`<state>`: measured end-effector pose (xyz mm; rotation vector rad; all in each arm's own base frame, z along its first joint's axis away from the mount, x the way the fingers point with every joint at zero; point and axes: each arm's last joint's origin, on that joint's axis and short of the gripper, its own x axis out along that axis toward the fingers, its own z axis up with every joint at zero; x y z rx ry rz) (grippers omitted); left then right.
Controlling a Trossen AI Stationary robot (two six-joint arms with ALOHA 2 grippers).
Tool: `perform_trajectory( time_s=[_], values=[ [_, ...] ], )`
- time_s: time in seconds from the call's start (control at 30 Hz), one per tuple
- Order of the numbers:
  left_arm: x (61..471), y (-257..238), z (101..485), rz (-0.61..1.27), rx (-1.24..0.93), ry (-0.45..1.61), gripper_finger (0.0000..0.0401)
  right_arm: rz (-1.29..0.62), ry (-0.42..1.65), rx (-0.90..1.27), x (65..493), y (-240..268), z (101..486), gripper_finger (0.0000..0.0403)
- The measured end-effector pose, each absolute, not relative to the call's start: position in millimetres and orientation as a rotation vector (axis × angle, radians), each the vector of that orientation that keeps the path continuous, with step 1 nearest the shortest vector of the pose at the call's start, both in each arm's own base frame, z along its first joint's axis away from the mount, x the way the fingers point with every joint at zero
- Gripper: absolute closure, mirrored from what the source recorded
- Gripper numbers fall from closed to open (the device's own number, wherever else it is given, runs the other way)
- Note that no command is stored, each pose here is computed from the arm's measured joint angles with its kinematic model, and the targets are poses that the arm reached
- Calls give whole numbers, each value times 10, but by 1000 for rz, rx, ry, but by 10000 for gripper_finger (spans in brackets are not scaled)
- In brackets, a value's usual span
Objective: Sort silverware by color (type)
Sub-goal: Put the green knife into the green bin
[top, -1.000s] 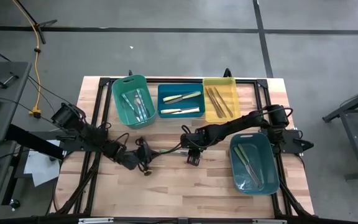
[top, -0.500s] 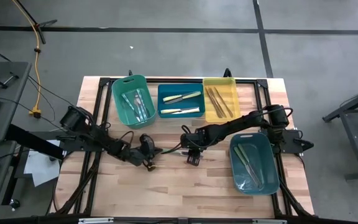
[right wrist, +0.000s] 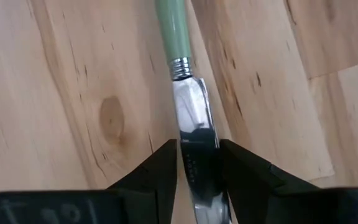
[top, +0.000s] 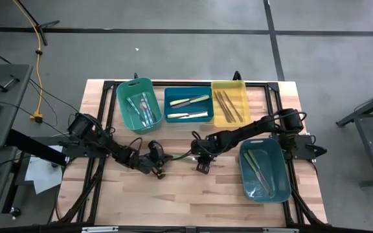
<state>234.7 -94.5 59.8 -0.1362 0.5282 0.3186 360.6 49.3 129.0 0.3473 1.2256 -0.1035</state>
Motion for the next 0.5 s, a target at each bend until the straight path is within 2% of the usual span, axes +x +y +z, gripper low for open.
perform_trajectory(
  time_s=[0.17, 0.23, 0.37, 0.5],
  values=[
    [2347, -945, 596, 320, -126, 530, 401, -119, 1233, 361, 3569, 510, 1238, 289],
    [2347, -943, 596, 323, -124, 528, 401, -118, 1235, 345, 3563, 530, 1232, 312],
    [2337, -936, 579, 343, -128, 533, 401, -146, 1238, 325, 3547, 556, 1221, 389],
    [2337, -933, 581, 359, -131, 523, 401, -161, 1237, 337, 3545, 561, 1215, 393]
  ],
)
